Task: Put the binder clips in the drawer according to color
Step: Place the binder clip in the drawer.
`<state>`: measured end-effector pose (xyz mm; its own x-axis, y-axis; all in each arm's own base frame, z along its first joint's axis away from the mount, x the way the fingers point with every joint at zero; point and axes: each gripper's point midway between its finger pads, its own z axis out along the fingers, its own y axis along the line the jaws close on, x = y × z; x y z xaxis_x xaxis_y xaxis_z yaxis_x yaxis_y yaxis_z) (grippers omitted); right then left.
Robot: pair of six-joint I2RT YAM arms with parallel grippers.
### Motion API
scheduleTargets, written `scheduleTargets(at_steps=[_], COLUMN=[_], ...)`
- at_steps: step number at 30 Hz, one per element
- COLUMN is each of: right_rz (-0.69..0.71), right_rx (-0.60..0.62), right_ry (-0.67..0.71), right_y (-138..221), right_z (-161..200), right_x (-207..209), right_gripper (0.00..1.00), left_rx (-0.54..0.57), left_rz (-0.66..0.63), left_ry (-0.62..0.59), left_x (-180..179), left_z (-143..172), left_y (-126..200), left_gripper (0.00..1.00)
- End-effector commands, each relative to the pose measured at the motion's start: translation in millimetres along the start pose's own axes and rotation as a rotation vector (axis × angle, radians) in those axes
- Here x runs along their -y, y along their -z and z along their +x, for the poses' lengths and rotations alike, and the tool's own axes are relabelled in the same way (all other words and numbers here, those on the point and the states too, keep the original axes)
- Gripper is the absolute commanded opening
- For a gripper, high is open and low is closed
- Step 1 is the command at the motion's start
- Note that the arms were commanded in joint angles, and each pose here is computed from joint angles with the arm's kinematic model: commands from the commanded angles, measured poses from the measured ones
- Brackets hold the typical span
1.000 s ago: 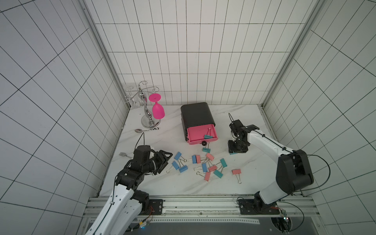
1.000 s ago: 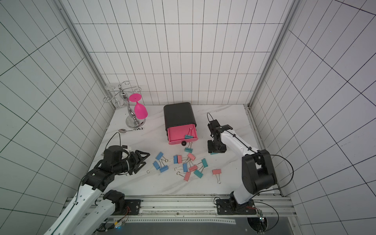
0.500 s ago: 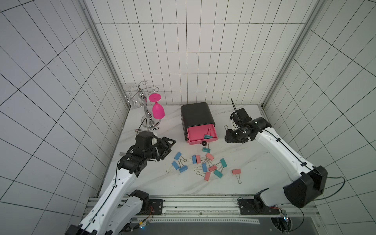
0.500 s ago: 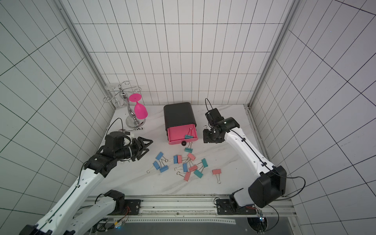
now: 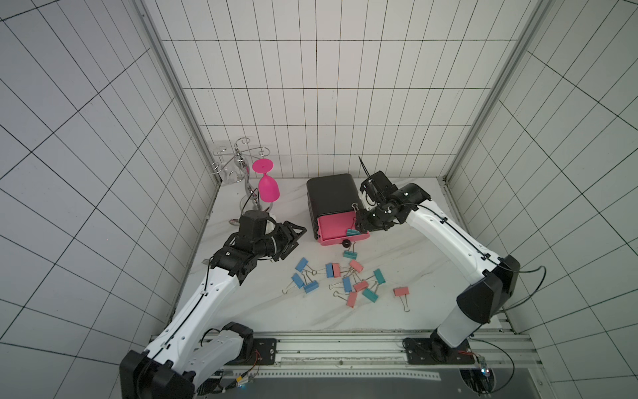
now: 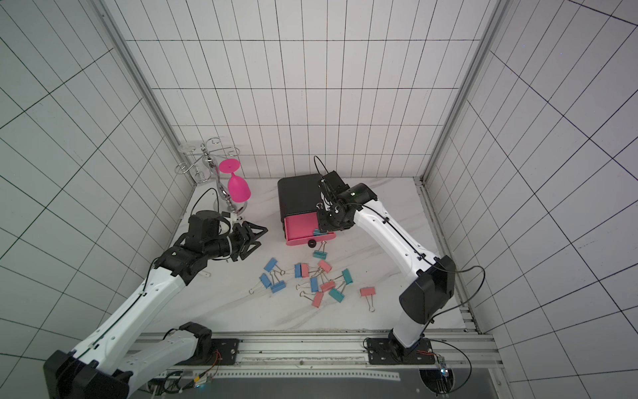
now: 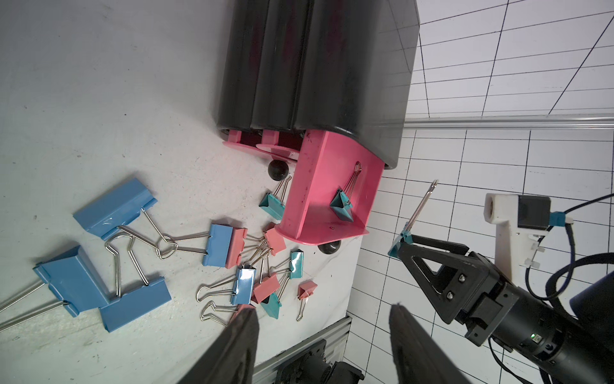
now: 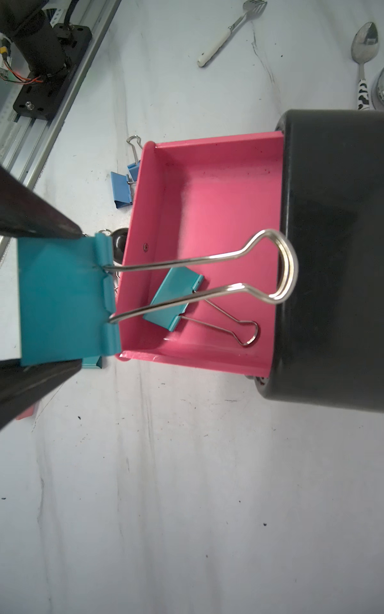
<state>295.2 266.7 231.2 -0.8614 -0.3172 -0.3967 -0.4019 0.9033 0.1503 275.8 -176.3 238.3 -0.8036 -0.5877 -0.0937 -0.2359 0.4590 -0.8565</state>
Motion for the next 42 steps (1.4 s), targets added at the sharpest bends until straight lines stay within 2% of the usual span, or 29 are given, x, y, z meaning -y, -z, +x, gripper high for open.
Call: scheduleTargets(at_steps=[1,12,26,30,37,42], right_rz=[0.025,0.011,-0.013,0.004,0.027,0.057], right_rx=[-0.021,-0.044,-0.071,-0.074,-0.038,0.022], right_ry=[0.043,0.068,0.242,0.266,0.274,0.253], right_y=[-0.5,-17.9,-32.0,-33.6,-24.5,-4.2], right_z=[-2.1,-12.1,-8.7,-9.0,-17.6,-26.0], right_x=[-6.2,-19.9,-54.4,-53.6,-51.0,-44.6], right_gripper=[0.43,0.43,0.46,0.50,0.70,0.72], left_rx=[0.010,0.030,0.043,0.045,0.050,0.052], left_rz=[0.045,0.032,0.014,0.013,0.016,0.019], left_ry=[-0.050,-0.023,0.006,0.009,0.007,0.001], left_x=[17.1,2.7,-13.7,-14.5,-12.1,-7.8], left_z=[-3.3,-4.1,-3.9,-4.5,-5.7,-7.1], left_y=[4.3,11.7,16.5,16.9,19.0,20.3], left_gripper=[0.66,0.66,0.66,0.66,0.66,0.66])
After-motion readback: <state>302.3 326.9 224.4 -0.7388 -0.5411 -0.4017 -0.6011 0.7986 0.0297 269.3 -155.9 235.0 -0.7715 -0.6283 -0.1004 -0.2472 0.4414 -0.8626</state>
